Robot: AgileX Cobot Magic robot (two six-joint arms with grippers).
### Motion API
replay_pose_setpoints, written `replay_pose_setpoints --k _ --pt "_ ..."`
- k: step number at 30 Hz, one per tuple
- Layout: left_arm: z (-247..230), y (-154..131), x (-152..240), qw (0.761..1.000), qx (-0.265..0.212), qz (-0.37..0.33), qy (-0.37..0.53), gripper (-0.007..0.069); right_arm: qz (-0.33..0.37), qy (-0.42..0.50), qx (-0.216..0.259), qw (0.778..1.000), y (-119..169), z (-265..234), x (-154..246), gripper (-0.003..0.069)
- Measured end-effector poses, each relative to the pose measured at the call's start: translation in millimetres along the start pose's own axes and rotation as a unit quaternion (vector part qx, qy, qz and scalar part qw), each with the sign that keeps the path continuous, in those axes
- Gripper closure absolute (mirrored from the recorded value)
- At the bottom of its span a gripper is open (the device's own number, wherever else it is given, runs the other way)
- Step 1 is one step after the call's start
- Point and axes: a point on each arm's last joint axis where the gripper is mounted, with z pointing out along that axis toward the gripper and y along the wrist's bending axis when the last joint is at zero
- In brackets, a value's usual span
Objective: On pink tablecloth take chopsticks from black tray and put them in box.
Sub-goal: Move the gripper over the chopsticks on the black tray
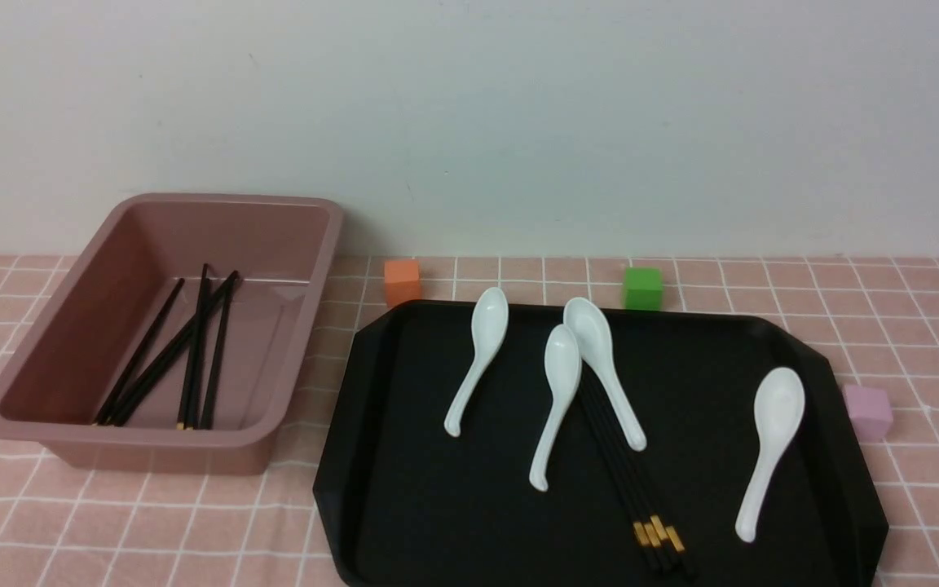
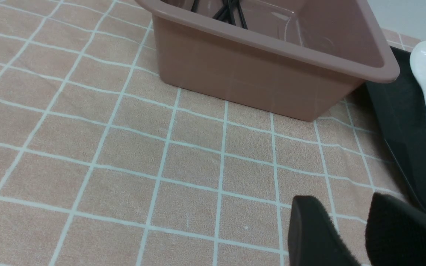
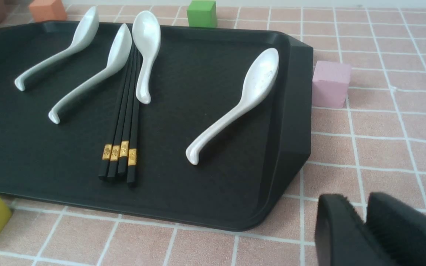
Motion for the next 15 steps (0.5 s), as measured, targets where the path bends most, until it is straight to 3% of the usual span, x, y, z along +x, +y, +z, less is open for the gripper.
replay_pose_setpoints --k 7,13,15 --pt "0.0 0.0 0.0 1.000 0.000 0.000 0.000 0.0386 0.004 -0.011 -0.001 1.000 0.2 0.2 -1.5 0.0510" --pt "0.0 0.0 0.0 1.000 0.000 0.000 0.000 0.0386 0.134 -0.063 -0.035 0.988 4.5 0.5 -9.5 0.0503" --pt "0.0 0.0 0.0 1.000 0.000 0.000 0.000 0.0386 0.206 -0.104 -0.054 0.972 5.3 -1.0 -17.6 0.0501"
